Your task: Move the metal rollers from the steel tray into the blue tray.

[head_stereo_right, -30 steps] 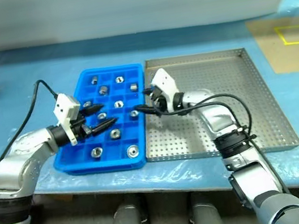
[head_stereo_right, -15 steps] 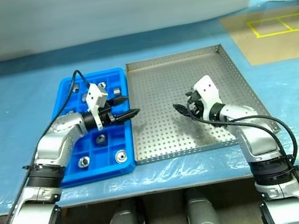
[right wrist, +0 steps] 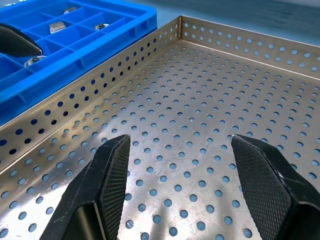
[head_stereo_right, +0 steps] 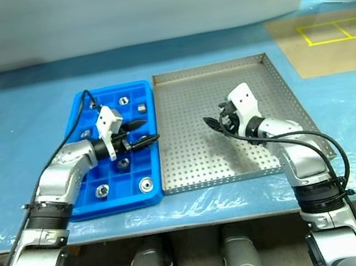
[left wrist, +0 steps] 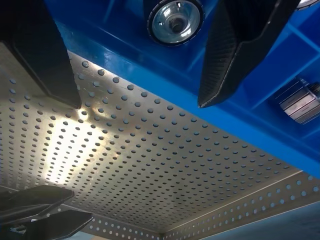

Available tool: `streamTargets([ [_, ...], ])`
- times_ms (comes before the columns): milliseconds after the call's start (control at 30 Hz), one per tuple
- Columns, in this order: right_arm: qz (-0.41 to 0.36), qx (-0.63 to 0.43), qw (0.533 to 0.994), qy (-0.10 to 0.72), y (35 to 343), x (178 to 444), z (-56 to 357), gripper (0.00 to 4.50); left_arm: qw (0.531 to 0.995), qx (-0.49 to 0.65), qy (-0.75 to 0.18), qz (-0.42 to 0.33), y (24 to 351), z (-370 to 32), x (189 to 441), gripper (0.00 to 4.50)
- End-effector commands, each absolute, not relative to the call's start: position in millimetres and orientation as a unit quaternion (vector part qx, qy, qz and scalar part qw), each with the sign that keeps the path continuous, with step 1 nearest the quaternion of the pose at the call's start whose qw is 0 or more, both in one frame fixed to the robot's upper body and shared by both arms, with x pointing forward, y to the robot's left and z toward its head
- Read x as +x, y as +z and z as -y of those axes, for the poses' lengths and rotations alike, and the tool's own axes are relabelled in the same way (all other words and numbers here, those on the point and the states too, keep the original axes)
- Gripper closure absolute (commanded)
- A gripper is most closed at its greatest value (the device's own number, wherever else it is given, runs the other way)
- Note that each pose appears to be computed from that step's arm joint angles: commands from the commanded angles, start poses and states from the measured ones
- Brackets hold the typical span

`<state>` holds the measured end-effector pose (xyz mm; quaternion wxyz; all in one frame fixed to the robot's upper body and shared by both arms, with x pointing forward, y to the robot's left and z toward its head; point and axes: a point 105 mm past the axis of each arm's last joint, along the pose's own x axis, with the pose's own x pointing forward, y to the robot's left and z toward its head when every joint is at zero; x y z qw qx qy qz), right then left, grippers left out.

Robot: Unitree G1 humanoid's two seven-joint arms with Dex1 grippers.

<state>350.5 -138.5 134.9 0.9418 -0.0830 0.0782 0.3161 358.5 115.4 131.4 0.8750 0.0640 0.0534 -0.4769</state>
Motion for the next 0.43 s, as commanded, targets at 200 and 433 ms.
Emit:
streamTargets([
  [200,-0.047,-0.094,0.933,0.344,152.0,358.2,126.4,1.18,0.884,0.062,-0.463,-0.021,149.5,-119.7,353.0,0.56],
  [433,-0.05,-0.098,0.93,0.35,148.4,357.1,123.4,1.18,0.887,0.061,-0.457,-0.022,148.8,-120.9,352.2,0.56],
])
